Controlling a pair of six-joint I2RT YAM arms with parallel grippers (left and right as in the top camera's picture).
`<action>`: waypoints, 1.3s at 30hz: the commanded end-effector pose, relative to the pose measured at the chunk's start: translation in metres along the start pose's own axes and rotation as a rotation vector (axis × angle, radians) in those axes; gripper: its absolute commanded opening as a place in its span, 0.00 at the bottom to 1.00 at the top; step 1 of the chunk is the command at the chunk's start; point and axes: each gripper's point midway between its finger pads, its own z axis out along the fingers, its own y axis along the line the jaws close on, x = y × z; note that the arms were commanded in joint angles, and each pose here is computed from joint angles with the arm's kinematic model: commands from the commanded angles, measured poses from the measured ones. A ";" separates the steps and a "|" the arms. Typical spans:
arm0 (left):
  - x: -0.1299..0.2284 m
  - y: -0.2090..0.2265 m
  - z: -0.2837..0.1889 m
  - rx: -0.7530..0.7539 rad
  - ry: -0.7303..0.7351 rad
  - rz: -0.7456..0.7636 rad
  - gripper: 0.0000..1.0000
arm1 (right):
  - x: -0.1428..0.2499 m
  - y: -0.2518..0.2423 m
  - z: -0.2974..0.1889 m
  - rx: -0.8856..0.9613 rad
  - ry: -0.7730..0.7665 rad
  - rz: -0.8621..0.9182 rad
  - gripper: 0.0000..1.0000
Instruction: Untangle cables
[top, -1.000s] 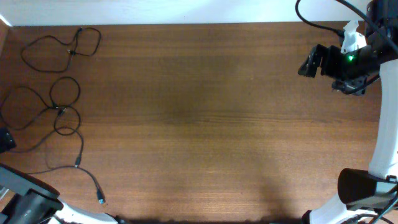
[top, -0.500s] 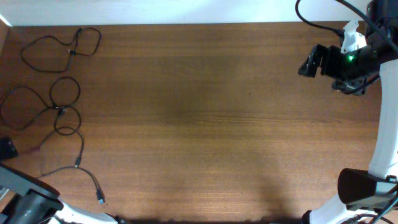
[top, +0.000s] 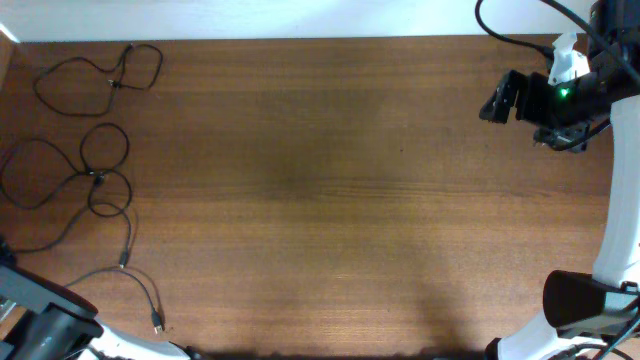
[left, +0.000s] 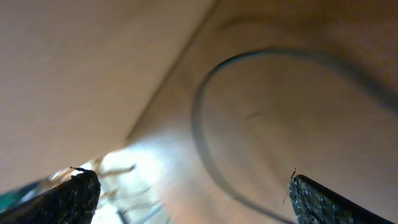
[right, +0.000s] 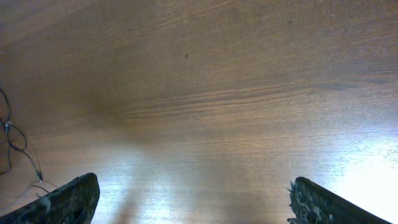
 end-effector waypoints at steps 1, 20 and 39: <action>-0.052 -0.065 -0.050 0.387 -0.284 0.007 0.99 | -0.001 -0.001 0.005 0.009 0.009 0.004 0.98; -0.078 -0.247 -0.165 0.929 -0.366 0.074 0.99 | -0.002 -0.001 0.005 0.008 0.007 0.004 0.98; -0.033 -0.227 -0.039 0.513 -0.040 0.044 0.68 | 0.002 -0.001 0.005 0.011 0.024 0.010 0.98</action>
